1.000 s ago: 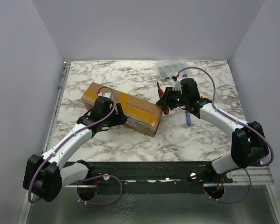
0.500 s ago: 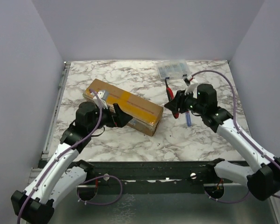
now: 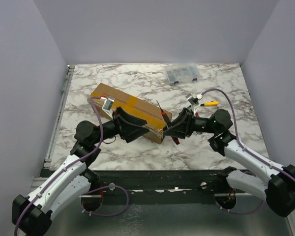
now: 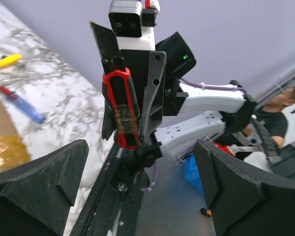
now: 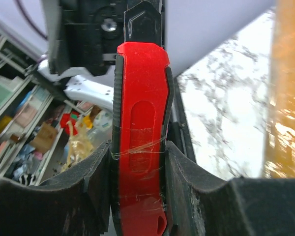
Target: Unpack the express box
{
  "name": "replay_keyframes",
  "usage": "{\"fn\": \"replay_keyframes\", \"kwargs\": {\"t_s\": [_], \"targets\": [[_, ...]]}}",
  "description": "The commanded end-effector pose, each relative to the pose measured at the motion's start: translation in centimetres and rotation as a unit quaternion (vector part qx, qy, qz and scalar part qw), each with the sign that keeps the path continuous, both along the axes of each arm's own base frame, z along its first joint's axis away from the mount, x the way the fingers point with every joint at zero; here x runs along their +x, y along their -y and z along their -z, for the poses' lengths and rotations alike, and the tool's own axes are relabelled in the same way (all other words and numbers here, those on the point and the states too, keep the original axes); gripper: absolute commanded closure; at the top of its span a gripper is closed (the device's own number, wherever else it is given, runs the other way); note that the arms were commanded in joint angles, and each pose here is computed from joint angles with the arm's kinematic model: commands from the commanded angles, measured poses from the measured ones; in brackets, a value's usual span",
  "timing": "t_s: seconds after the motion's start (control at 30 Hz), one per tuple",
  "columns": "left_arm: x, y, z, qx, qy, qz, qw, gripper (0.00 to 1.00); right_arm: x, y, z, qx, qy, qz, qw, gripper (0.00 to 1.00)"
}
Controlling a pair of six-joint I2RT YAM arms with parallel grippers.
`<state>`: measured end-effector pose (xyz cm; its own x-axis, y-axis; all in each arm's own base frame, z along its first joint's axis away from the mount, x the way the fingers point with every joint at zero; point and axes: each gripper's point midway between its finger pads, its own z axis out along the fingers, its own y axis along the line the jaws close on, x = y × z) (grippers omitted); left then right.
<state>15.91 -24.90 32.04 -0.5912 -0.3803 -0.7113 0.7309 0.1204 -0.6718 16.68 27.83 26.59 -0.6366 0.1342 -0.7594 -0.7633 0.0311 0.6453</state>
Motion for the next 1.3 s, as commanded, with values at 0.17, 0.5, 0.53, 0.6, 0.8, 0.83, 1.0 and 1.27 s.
{"fn": "replay_keyframes", "kwargs": {"t_s": [0.17,0.5,0.53,0.6,0.8,0.83,1.0,1.27], "targets": [[0.5,2.4,-2.3,-0.074,-0.047,-0.012,0.996,0.1,-2.1,-2.5,-5.1,0.062,0.066,-0.042,0.995,1.0],[1.1,3.6,-2.0,-0.077,-0.059,-0.024,0.995,0.31,-1.6,-4.1,-4.4,0.054,0.061,-0.027,0.996,1.0],[1.3,3.7,-1.8,-0.078,-0.063,-0.027,0.995,0.33,-1.6,-4.2,-4.5,0.054,0.064,-0.028,0.996,1.0],[1.6,3.8,-1.4,-0.078,-0.072,-0.038,0.994,0.36,-1.7,-4.3,-4.4,0.054,0.066,-0.026,0.996,1.0],[1.8,4.7,-1.2,-0.077,-0.078,-0.048,0.993,0.44,-1.7,-4.6,-4.0,0.053,0.059,-0.024,0.997,1.0],[1.7,5.0,-1.1,-0.075,-0.077,-0.046,0.993,0.44,-1.8,-4.6,-4.0,0.053,0.058,-0.023,0.997,1.0],[2.1,5.6,-0.5,-0.068,-0.087,-0.049,0.993,0.63,-1.3,-5.0,-4.0,0.044,0.056,-0.016,0.997,1.0],[4.6,3.9,1.5,-0.067,-0.153,-0.137,0.976,1.0,2.0,-3.9,0.5,-0.088,0.024,0.105,0.99,0.29]]}}
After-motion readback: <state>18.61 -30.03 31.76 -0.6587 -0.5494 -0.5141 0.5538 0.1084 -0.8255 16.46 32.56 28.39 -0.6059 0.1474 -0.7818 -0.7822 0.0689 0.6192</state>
